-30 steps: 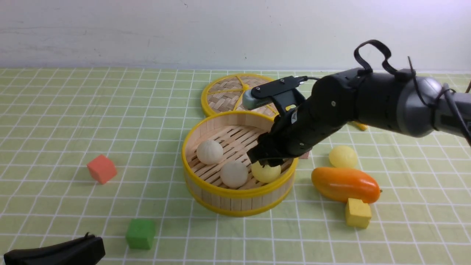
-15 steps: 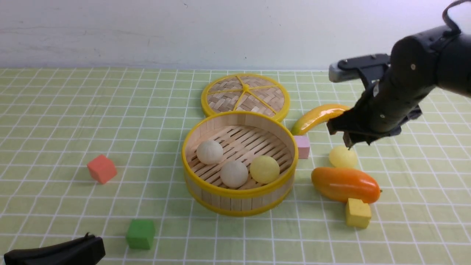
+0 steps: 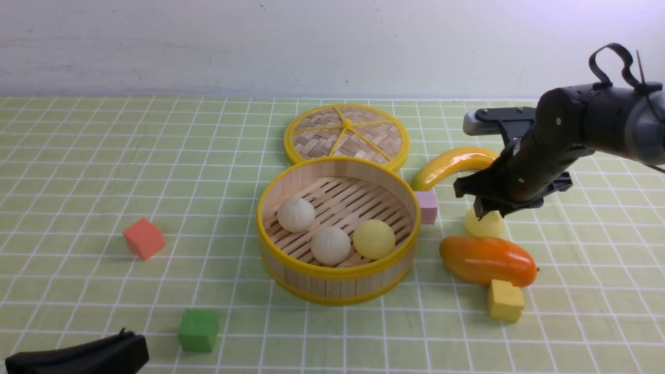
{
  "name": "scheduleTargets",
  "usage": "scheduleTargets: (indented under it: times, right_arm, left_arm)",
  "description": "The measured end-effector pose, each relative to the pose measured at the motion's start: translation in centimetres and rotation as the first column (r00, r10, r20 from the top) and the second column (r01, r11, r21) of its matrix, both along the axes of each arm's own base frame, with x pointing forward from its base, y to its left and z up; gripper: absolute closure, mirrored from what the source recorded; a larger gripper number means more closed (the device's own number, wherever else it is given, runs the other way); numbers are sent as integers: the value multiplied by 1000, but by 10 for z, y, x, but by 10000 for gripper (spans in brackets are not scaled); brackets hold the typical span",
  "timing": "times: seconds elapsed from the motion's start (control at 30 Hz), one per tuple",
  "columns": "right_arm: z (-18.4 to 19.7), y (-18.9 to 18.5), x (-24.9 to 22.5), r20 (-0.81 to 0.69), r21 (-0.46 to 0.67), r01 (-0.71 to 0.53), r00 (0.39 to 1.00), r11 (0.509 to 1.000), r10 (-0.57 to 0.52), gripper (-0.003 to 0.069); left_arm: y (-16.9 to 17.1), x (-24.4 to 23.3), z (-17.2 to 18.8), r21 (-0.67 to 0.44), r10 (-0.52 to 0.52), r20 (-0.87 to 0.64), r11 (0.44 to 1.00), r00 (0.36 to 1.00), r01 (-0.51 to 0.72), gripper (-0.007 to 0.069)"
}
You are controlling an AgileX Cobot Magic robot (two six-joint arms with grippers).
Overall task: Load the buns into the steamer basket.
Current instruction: Use the right arm to grab a steamed stuffed bun, then use the right arm to put the steamed stuffed bun into the steamer
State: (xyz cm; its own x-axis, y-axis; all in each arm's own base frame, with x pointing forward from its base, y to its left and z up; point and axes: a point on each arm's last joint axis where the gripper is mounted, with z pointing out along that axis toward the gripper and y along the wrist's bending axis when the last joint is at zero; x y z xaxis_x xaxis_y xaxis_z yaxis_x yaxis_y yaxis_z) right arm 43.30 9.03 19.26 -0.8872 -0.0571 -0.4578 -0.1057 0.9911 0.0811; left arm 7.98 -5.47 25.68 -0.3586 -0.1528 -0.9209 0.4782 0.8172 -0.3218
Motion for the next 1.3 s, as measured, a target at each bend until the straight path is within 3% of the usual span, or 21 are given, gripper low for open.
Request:
scheduleTargets:
  times: [0.23, 0.4, 0.47, 0.63, 0.8, 0.93, 1.1, 1.2, 1.27, 1.3]
  right_arm:
    - [-11, 0, 3, -11, -13, -5, 1000, 1000, 5, 452]
    - [-3, -1, 0, -7, -29, -34, 999, 999, 34, 631]
    - [13, 0, -4, 16, -29, -50, 999, 998, 50, 659]
    - [63, 20, -21, 137, -1, -134, 982, 991, 133, 658]
    - [96, 73, -43, 282, 83, -303, 921, 949, 269, 653]
    - [77, 109, -38, 341, 117, -370, 887, 922, 312, 649]
    - [35, 128, -17, 364, 128, -350, 887, 928, 285, 632]
    - [11, 132, -9, 339, 158, -320, 906, 934, 253, 592]
    - [-1, 134, -6, 317, 168, -308, 916, 937, 245, 501]
    - [-1, 134, -6, 318, 168, -308, 916, 937, 244, 501]
  left_arm:
    - [0, 0, 0, 0, 0, 0, 1000, 1000, 0, 567]
    - [0, 0, 0, 0, 0, 0, 1000, 1000, 0, 557]
    - [0, 0, 0, 0, 0, 0, 1000, 1000, 0, 554]
    - [0, 0, 0, 0, 0, 0, 1000, 1000, 0, 551]
    - [0, 0, 0, 0, 0, 0, 1000, 1000, 0, 551]
    - [0, 0, 0, 0, 0, 0, 1000, 1000, 0, 550]
    - [0, 0, 0, 0, 0, 0, 1000, 1000, 0, 545]
    - [0, 0, 0, 0, 0, 0, 1000, 1000, 0, 543]
    - [0, 0, 0, 0, 0, 0, 1000, 1000, 0, 539]
    - [0, 0, 0, 0, 0, 0, 1000, 1000, 0, 539]
